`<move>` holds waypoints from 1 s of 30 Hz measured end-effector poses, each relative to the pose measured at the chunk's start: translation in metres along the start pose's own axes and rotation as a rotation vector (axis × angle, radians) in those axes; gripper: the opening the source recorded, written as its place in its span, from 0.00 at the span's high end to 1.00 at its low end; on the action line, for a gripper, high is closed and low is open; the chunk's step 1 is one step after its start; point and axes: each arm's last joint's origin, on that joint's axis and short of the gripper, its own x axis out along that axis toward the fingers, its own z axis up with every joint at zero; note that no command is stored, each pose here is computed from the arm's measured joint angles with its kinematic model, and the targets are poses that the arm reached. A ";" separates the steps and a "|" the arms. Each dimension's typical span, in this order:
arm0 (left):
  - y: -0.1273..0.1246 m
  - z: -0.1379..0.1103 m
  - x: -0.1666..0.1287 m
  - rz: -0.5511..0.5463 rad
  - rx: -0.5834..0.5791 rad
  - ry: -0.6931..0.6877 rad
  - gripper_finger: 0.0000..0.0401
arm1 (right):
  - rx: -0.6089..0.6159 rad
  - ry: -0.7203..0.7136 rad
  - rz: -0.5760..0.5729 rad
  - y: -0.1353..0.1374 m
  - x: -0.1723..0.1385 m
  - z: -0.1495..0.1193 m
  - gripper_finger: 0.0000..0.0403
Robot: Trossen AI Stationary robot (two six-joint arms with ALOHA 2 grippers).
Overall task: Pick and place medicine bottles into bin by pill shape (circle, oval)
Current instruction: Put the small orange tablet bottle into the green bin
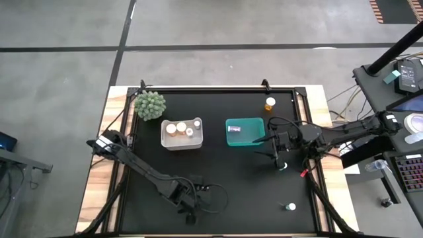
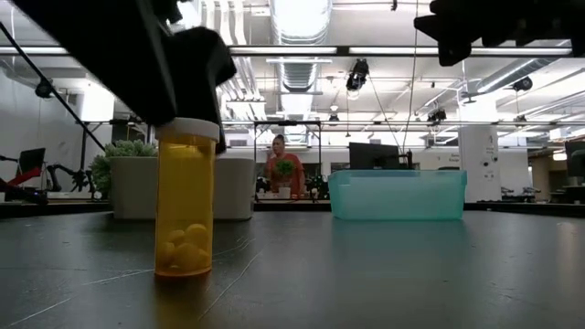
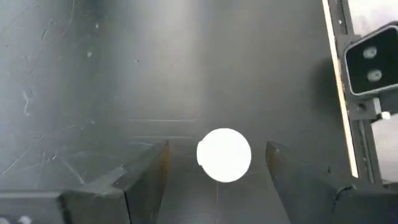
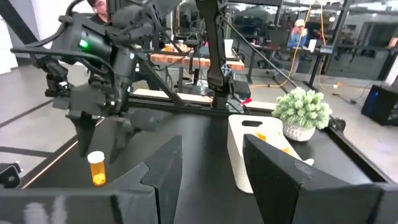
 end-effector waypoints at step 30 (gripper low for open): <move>0.022 0.005 -0.002 0.039 0.010 -0.018 0.76 | -0.176 -0.016 -0.142 -0.005 0.000 0.004 0.60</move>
